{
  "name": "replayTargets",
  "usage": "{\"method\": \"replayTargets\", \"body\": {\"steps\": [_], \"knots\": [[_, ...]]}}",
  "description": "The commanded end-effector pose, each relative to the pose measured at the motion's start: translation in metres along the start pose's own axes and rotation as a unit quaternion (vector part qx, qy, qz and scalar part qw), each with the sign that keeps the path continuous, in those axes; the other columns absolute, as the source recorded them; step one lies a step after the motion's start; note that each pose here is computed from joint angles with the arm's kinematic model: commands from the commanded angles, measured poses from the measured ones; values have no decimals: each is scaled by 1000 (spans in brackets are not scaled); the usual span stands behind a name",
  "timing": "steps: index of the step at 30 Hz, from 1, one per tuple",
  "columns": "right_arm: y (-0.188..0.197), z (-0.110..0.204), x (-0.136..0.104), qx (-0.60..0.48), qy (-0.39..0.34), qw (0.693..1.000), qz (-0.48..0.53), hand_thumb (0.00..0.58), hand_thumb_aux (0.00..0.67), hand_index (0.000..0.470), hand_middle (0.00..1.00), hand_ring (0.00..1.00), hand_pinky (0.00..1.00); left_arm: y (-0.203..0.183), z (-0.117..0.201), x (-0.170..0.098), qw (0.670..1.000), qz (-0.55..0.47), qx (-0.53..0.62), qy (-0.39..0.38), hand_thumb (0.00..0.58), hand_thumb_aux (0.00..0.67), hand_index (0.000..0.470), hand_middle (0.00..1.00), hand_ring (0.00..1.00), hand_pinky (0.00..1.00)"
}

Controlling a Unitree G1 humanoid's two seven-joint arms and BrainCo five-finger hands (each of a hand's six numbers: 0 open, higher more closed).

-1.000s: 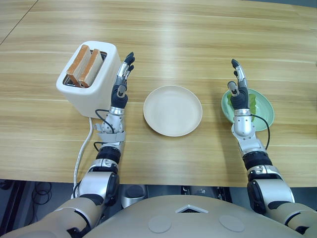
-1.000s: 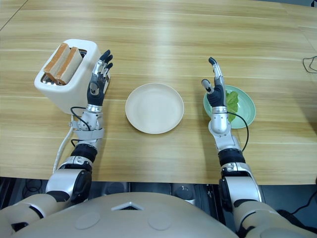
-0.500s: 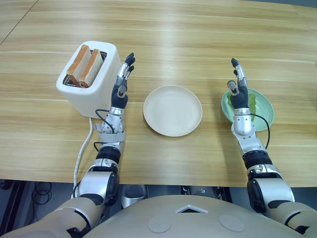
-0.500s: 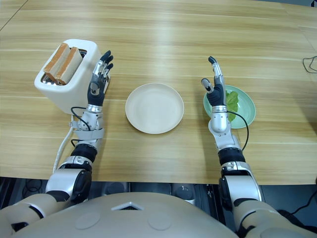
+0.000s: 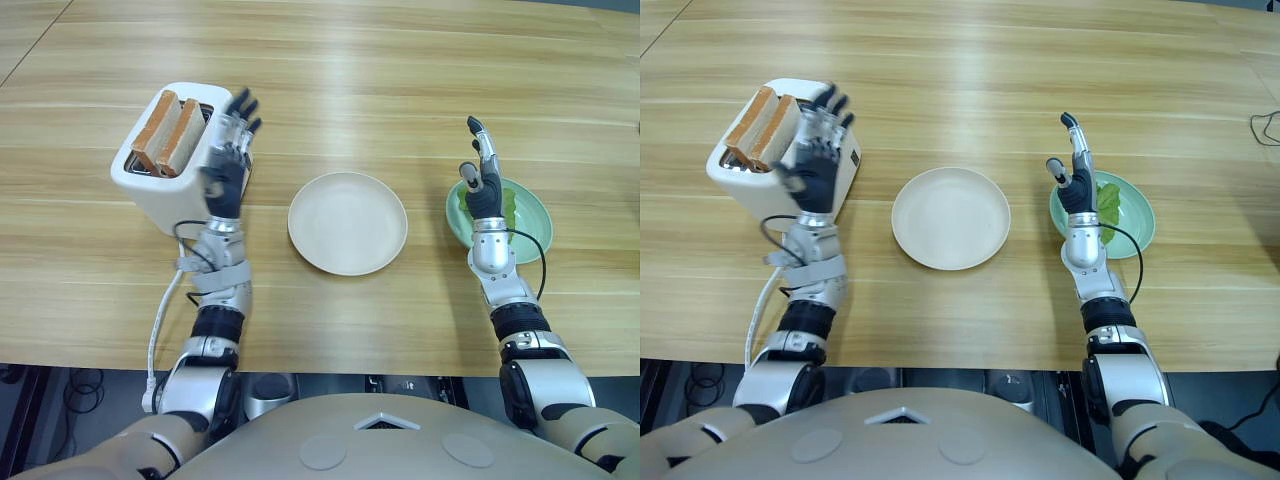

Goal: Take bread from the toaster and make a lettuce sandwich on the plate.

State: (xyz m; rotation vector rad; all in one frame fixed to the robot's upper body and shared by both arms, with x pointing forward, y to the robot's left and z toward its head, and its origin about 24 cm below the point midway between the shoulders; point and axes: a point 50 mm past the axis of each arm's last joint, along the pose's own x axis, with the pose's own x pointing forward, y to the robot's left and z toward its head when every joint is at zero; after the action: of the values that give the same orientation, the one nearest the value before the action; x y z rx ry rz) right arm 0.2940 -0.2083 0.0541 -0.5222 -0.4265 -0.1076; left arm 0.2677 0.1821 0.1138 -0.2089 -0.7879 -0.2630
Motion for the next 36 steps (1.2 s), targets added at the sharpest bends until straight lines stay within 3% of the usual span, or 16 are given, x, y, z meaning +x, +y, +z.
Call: {"method": "replayTargets", "body": {"steps": [1,6,9,17,22,26,32,36], "knots": [[-3,-1,-2,-7,1,1000,-1,0,0,0,0,0,0,20,59,18,997,-7,-1,-82,0,0,0,0,0,0],[-2,0,-1,-6,0,1000,0,0,0,0,0,0,0,41,101,17,966,-30,231,-107,0,0,0,0,0,0],[-3,-1,-1,-7,0,1000,-1,0,0,0,0,0,0,65,109,12,925,-23,370,-80,0,0,0,0,0,0],[-3,-1,-1,-9,0,1000,-2,0,0,0,0,0,0,133,98,-7,773,-25,627,90,0,0,0,0,0,0],[0,0,-1,-8,0,1000,1,0,0,0,0,0,0,161,78,-22,707,-35,686,171,0,0,0,0,0,0],[2,0,-1,-8,1,1000,2,0,0,0,0,0,0,166,66,-31,697,-31,691,191,0,0,0,0,0,0],[1,-1,-2,-9,1,1000,5,0,0,0,0,0,0,171,53,-35,660,-52,719,214,116,71,49,0,0,0],[3,-1,-2,-9,3,1000,7,0,0,0,0,0,0,170,47,-33,660,-59,719,210,172,108,74,0,0,0]]}}
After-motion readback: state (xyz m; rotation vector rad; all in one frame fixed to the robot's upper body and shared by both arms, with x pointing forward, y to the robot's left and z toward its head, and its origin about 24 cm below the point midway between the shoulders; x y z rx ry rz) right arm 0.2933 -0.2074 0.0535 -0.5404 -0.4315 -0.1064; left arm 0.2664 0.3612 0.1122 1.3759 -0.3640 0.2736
